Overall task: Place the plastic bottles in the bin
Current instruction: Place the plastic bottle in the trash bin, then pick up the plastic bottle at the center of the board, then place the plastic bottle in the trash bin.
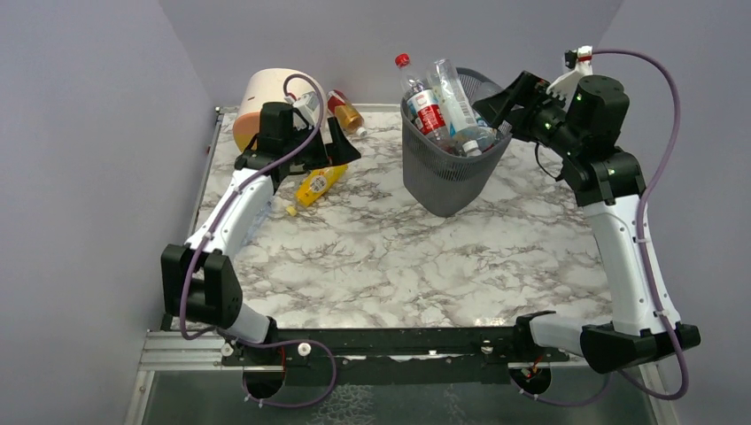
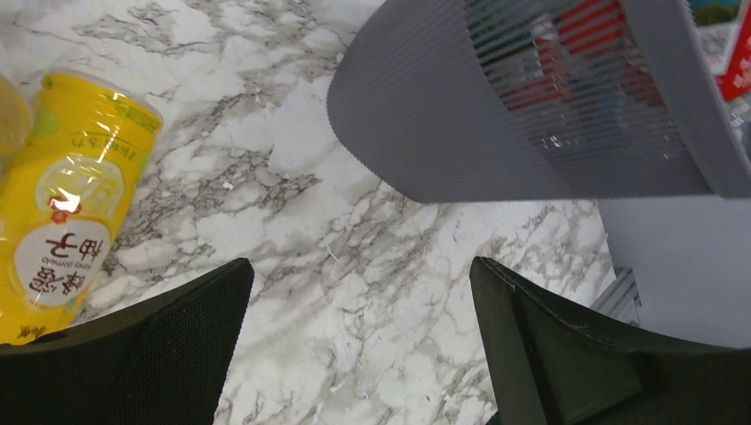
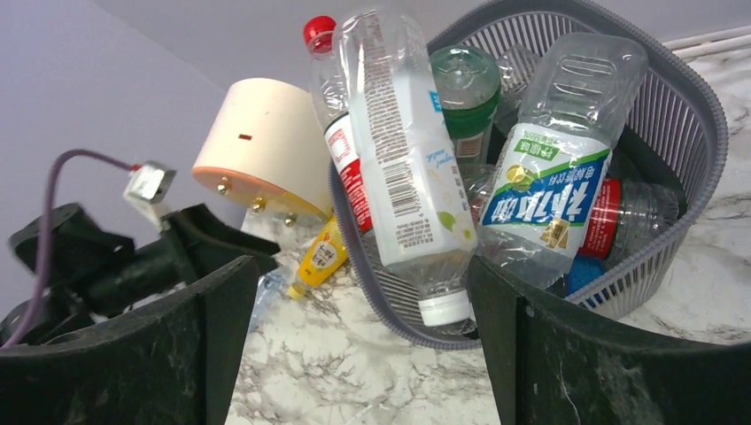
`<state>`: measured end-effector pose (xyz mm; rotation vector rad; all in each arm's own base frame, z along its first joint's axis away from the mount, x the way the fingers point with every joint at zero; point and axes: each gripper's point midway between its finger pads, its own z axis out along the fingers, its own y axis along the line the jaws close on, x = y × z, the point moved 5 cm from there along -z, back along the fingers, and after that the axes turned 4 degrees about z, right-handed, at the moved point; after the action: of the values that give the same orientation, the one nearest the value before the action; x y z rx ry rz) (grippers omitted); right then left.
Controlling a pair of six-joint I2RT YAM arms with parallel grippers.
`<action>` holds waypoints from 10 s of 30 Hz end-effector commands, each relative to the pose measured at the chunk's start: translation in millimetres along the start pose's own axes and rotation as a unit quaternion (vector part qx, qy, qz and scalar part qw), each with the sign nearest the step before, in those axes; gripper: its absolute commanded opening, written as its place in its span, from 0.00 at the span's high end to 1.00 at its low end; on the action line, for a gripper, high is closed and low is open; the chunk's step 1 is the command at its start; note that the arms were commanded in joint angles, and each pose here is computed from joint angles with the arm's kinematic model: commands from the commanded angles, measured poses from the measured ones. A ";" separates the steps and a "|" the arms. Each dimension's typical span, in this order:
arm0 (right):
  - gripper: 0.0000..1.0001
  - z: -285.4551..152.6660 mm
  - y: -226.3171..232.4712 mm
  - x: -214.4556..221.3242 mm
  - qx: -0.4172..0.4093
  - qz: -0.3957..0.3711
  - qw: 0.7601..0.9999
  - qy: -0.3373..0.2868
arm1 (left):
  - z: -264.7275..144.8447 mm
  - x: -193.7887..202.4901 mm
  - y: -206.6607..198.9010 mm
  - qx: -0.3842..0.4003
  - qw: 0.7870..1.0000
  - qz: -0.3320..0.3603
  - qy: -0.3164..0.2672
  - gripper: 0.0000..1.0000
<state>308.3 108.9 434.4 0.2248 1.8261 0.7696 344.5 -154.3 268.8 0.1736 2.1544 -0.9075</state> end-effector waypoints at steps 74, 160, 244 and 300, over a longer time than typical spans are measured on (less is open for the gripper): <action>0.10 -32.1 -33.0 77.8 -0.046 -0.063 0.995 0.055 | 268.1 -51.3 178.6 -0.340 0.909 -0.188 -0.153 0.74; 0.03 -5.8 85.6 16.8 -0.314 0.029 0.946 0.082 | -93.5 3.7 -185.2 0.397 0.917 0.021 -0.022 0.72; 0.62 131.1 -58.6 -114.0 0.048 -0.154 0.954 -0.253 | -95.8 -72.1 -128.1 0.284 0.957 0.031 -0.051 0.01; 0.11 89.7 -16.5 -75.8 0.024 -0.275 0.920 -0.278 | -92.4 -62.1 -121.9 0.280 0.959 0.022 -0.050 0.01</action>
<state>435.3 88.3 440.6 -0.0049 1.3486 0.1766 287.6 -176.2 413.7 0.4242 1.7897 -1.4765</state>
